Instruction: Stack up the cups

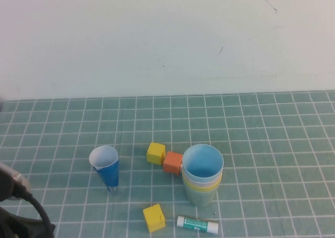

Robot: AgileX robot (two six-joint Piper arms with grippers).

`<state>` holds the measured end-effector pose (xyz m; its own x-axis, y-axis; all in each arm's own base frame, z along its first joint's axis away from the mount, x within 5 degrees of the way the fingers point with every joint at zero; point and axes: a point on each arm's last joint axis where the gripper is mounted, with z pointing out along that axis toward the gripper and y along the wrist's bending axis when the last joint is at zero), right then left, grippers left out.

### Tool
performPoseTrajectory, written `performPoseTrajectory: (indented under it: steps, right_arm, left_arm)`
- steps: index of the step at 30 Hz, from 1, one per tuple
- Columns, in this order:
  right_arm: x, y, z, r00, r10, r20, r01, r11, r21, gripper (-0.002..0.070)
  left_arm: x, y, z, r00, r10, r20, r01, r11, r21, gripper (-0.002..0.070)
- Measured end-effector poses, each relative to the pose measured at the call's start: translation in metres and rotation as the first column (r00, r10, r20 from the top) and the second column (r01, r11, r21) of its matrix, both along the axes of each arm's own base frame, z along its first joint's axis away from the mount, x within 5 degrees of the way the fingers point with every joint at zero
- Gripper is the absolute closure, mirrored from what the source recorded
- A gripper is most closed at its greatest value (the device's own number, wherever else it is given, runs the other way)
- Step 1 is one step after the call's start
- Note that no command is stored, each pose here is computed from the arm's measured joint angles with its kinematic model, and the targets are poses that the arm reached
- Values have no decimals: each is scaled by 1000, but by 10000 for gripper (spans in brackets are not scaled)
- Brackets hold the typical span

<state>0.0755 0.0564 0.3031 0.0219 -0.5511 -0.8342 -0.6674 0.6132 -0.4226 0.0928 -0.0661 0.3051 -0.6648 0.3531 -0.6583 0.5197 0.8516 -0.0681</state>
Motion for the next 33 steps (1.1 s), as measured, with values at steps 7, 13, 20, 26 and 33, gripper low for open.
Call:
performPoseTrajectory:
  steps: [7, 13, 20, 26, 33]
  right_arm:
    - [-2, -25, -54, 960, -275, 43, 268, 955, 127, 678]
    - [-16, -47, -91, 844, -537, 6, 519, 819, 245, 678]
    - [-21, -57, -124, 745, -667, -26, 650, 716, 256, 679]
    - [-23, -58, -133, 730, -675, -112, 681, 703, 206, 679]
    - [-24, -58, -133, 727, -677, -114, 684, 701, 200, 679]
  left_arm:
    - [0, 0, 0, 1000, 0, 0, 0, 1000, 0, 677]
    - [0, 0, 0, 1000, 0, 0, 0, 1000, 0, 677]
    - [0, 0, 0, 1000, -2, 1, 2, 1000, 1, 677]
    - [0, 0, 0, 1000, -2, 1, 2, 1000, 1, 677]
    - [0, 0, 0, 1000, -2, 1, 2, 1000, 1, 677]
